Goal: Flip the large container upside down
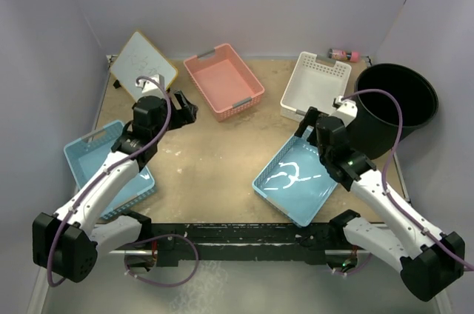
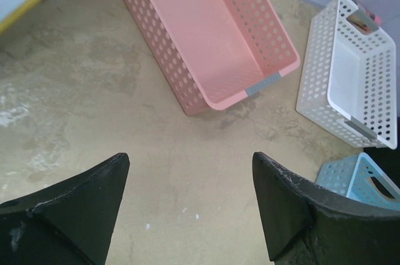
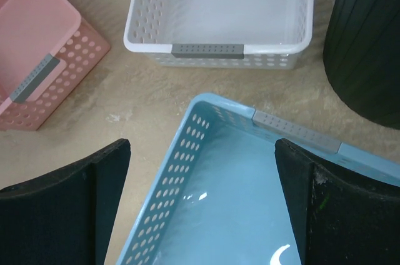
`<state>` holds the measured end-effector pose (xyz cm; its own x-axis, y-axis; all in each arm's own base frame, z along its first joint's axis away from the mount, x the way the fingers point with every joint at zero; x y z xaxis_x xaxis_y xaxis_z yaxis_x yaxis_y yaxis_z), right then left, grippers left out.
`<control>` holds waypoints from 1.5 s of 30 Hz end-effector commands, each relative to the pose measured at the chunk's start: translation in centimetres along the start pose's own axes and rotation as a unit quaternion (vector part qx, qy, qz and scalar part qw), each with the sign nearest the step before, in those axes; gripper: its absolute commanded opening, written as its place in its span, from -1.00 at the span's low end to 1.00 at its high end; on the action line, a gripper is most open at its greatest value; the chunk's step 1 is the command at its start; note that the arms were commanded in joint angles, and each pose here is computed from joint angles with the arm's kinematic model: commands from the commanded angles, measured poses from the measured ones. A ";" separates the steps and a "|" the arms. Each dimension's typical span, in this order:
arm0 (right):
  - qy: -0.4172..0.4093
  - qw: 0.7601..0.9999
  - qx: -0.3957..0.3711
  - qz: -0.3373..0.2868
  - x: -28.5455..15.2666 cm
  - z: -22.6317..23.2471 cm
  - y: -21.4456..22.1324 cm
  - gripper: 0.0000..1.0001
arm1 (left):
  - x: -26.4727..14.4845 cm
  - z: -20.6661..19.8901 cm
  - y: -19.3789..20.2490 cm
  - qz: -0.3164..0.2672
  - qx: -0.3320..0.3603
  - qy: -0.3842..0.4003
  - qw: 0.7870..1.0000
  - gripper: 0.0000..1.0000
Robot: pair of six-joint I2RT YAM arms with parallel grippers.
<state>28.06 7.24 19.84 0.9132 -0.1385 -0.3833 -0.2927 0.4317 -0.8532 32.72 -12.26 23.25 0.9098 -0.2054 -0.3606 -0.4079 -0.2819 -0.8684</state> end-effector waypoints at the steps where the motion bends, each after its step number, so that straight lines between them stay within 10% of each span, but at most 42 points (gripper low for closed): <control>1: -0.004 0.998 0.020 0.057 -0.6 1.6 0.2 1.00 | 0.2 -2.4 2.4 0.012 -0.031 0.063 0.997 0.53; 12: 0.014 0.957 0.041 0.287 1.2 3.7 10.4 0.87 | -1.2 -4.9 9.3 0.083 0.011 0.073 0.994 0.54; 19: 0.034 0.948 0.052 0.311 1.1 3.7 11.8 -0.11 | -1.5 -3.7 7.7 0.056 0.024 0.034 0.998 0.54; 30: -0.035 0.935 0.064 0.347 0.0 6.7 12.8 -0.99 | -3.0 -3.3 2.6 -0.001 0.025 -0.010 1.000 0.54; 45: -0.315 0.864 0.082 0.385 -6.8 21.7 11.7 -1.00 | -9.2 -4.5 -12.6 -0.119 0.009 -0.091 0.989 0.49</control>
<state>23.83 27.01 15.03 0.4721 0.5408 -0.6962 -0.8791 0.3476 -0.3261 29.44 -13.08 34.83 0.9654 -0.0512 -0.2558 -0.2598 -0.2766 -0.9252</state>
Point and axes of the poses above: each gripper's point midway between its finger pads, its own x axis out along the fingers, its own z axis along the line the jaws close on, y = z × x, the point moved 2 cm from there along -x, back along the fingers, and after that the axes turned 7 degrees about x, right-handed, at the moved point
